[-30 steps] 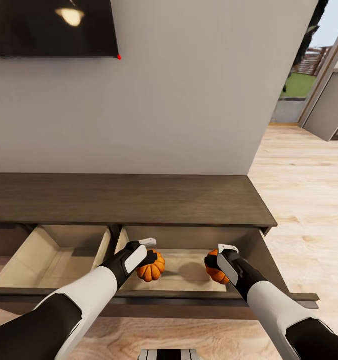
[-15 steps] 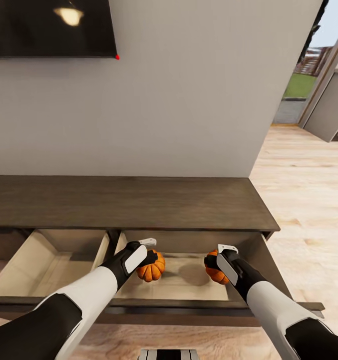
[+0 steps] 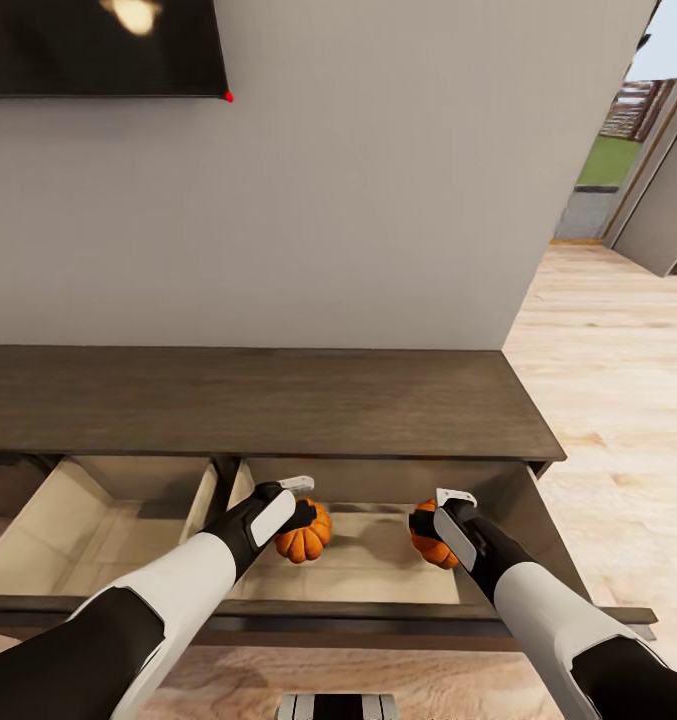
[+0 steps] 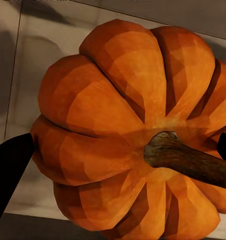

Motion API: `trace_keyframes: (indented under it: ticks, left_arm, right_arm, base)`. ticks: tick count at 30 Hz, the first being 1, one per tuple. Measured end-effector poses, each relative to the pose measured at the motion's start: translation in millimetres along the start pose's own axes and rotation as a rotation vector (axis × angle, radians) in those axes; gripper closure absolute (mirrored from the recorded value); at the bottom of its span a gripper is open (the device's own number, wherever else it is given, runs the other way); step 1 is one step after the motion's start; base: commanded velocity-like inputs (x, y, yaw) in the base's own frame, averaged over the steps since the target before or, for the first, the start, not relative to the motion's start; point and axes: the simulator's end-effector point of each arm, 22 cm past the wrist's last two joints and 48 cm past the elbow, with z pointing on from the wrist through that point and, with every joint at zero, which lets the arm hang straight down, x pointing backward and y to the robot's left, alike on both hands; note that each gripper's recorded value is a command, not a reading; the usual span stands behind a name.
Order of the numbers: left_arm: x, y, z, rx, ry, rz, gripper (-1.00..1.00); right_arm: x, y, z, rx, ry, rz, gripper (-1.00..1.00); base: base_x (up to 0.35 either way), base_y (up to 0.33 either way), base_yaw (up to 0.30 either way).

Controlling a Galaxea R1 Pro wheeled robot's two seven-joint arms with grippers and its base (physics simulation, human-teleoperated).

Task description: Place each of the two pumpkins and all three candles from the living room inside a cabinet in the living room (use any cabinet), then make sure every cabinet is closed, and position the cauldron so it is next to a table in the living room.

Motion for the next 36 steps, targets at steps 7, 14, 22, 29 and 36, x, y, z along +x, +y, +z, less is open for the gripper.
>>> trace_keyframes:
  ticks: [7,14,22,29,36]
  left_arm:
    - [0.0,-0.2,0.0,0.001,0.0,0.0,1.0]
    - [-0.3,0.9,0.2,0.0,0.0,-0.001,1.0]
    - [-0.3,0.7,0.2,0.0,0.0,0.0,1.0]
    - [-0.3,0.4,0.2,0.002,0.0,0.0,-1.0]
    - [-0.5,0.3,0.1,0.002,-0.001,0.0,-1.0]
  right_arm:
    - [0.2,-0.4,0.0,0.001,0.001,-0.001,1.0]
    - [0.7,-0.2,0.0,0.001,0.003,-0.001,-1.0]
    - [1.3,0.9,-0.1,0.0,0.005,-0.002,-1.0]
    - [0.9,-0.2,0.0,0.001,0.004,-0.002,-1.0]
    - [0.9,-0.2,0.0,0.001,0.004,-0.002,-1.0]
  base:
    - [0.0,0.0,0.0]
    - [0.0,0.0,0.0]
    - [0.0,0.0,0.0]
    - [0.0,0.0,0.0]
    - [0.0,0.0,0.0]
